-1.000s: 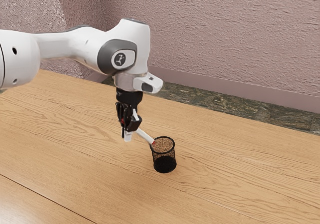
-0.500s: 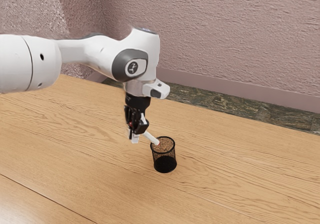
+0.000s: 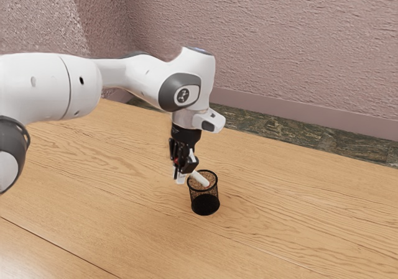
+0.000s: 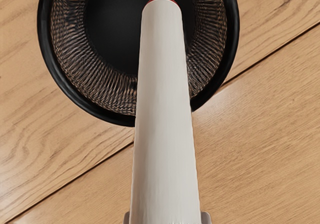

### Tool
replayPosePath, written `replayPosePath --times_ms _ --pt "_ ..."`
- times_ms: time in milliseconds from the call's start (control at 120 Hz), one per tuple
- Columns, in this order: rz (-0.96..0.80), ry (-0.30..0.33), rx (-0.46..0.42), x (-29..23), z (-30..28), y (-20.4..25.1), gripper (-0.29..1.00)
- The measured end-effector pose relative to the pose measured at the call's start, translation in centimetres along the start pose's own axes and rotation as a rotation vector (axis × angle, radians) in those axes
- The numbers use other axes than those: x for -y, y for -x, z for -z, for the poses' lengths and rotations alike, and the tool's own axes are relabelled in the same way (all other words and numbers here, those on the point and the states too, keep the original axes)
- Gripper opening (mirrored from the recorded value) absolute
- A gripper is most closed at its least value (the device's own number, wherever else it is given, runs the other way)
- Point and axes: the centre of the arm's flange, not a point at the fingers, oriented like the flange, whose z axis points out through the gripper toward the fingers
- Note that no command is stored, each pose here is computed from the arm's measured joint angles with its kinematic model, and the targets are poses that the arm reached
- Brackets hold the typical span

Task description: Put the marker into the pen holder.

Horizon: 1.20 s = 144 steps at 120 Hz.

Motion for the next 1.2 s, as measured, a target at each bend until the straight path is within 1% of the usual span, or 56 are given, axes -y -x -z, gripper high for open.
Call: replayPosePath --times_ms 183,300,425,500,550,600,633,708,750,783,867,950,1200 --pt "0.008 0.005 0.024 1.1 -2.0 -1.2 -0.04" --pt "0.009 0.006 0.024 1.4 -2.5 -1.4 -0.02" --pt "0.007 0.014 0.018 1.5 -2.4 -1.4 0.26" --pt "0.006 0.015 0.012 1.5 -2.1 -1.3 0.38" --pt "0.006 0.01 -0.017 1.4 -0.5 -0.6 0.44" --pt "0.015 0.001 -0.077 1.7 3.0 1.2 0.49" --pt "0.031 -0.01 -0.139 2.4 6.4 3.4 0.52" --pt "0.104 -0.035 -0.284 5.7 13.3 10.2 0.57" --pt "0.147 -0.045 -0.337 7.6 15.6 13.2 0.59" --pt "0.175 -0.054 -0.364 8.8 16.7 14.7 0.6" --pt "0.218 -0.06 -0.379 11.0 17.3 16.6 0.63" --pt "0.231 -0.058 -0.371 11.7 17.2 17.1 0.64" --pt "0.173 -0.061 -0.353 9.0 17.4 15.5 0.67"
